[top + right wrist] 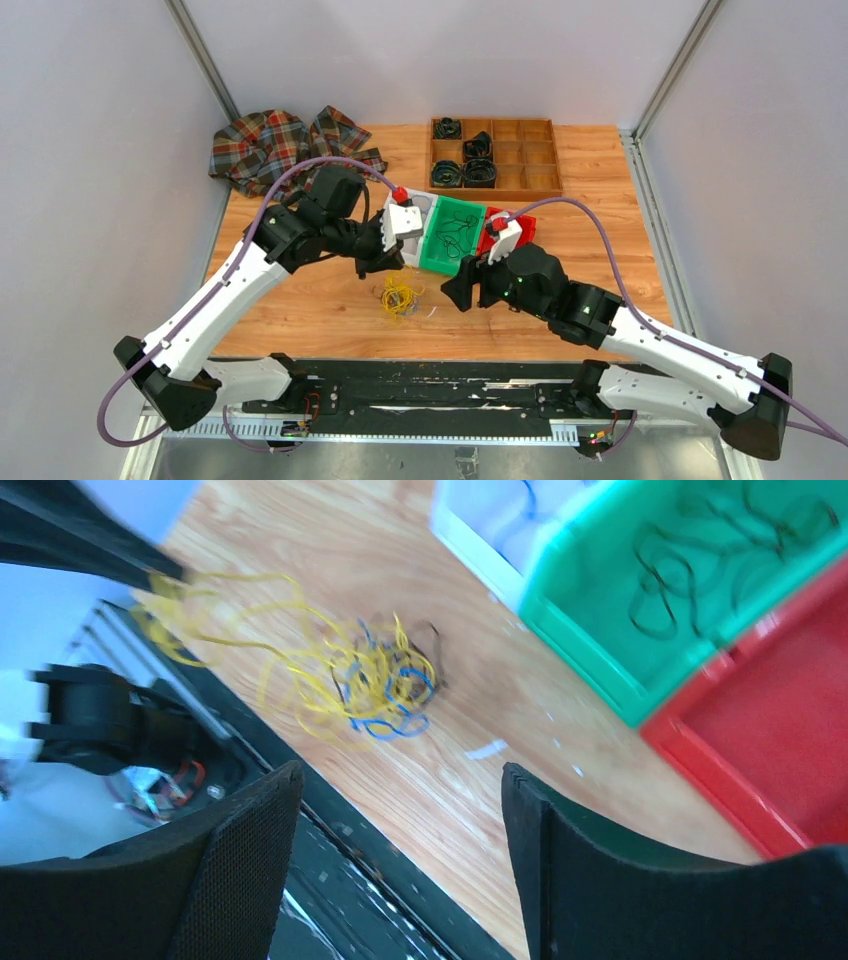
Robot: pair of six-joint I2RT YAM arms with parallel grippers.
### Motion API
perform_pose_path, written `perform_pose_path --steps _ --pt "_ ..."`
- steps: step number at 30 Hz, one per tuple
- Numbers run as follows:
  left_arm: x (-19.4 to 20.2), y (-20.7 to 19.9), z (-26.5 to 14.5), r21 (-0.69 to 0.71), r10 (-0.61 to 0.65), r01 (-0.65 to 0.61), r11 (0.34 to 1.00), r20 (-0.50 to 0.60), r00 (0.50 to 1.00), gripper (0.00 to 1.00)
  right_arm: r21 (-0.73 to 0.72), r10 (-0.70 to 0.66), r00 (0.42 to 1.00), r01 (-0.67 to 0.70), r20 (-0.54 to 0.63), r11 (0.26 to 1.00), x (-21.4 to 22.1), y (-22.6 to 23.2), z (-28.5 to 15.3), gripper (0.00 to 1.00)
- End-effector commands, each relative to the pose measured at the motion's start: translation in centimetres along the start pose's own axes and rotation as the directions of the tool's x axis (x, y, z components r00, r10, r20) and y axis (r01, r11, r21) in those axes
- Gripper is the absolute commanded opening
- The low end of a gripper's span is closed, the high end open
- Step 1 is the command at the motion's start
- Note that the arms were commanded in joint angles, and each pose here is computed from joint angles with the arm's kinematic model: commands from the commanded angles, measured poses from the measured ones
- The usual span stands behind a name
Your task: Untangle the cables
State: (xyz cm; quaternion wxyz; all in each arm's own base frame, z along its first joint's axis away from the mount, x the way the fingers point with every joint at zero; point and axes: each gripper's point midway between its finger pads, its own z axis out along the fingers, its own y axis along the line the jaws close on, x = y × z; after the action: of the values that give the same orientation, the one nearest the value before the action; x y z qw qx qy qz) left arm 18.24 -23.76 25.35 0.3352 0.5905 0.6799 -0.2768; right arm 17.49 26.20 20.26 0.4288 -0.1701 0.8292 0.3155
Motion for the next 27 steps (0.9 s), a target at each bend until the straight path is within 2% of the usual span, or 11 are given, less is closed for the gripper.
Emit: perform_pose_path --steps 1,5,8,15,27 --pt "-1.7 0.3 -1.4 -0.057 -0.098 0.099 0.993 0.013 0.995 0.01 -0.134 -0.053 0.981 0.079 0.187 0.988 -5.8 4.9 -0.6 0.73" --pt "-2.5 0.5 -1.9 -0.074 -0.119 0.121 0.99 0.034 0.992 0.0 -0.199 -0.085 0.971 0.131 0.222 0.971 -6.8 7.6 0.0 0.73" --pt "-3.1 0.3 -2.5 -0.08 -0.115 0.12 0.99 0.056 0.992 0.01 -0.181 -0.114 0.966 0.158 0.234 0.971 -7.1 8.4 0.7 0.73" --pt "-4.7 -0.6 -3.5 -0.051 -0.115 0.121 0.991 0.104 0.988 0.0 -0.149 -0.099 0.95 0.149 0.297 0.977 -8.8 8.7 2.0 0.69" --pt "-5.6 -2.1 -4.0 0.032 -0.126 0.123 0.992 0.114 0.985 0.0 -0.037 -0.073 0.931 0.092 0.357 0.995 -10.0 7.1 3.6 0.59"
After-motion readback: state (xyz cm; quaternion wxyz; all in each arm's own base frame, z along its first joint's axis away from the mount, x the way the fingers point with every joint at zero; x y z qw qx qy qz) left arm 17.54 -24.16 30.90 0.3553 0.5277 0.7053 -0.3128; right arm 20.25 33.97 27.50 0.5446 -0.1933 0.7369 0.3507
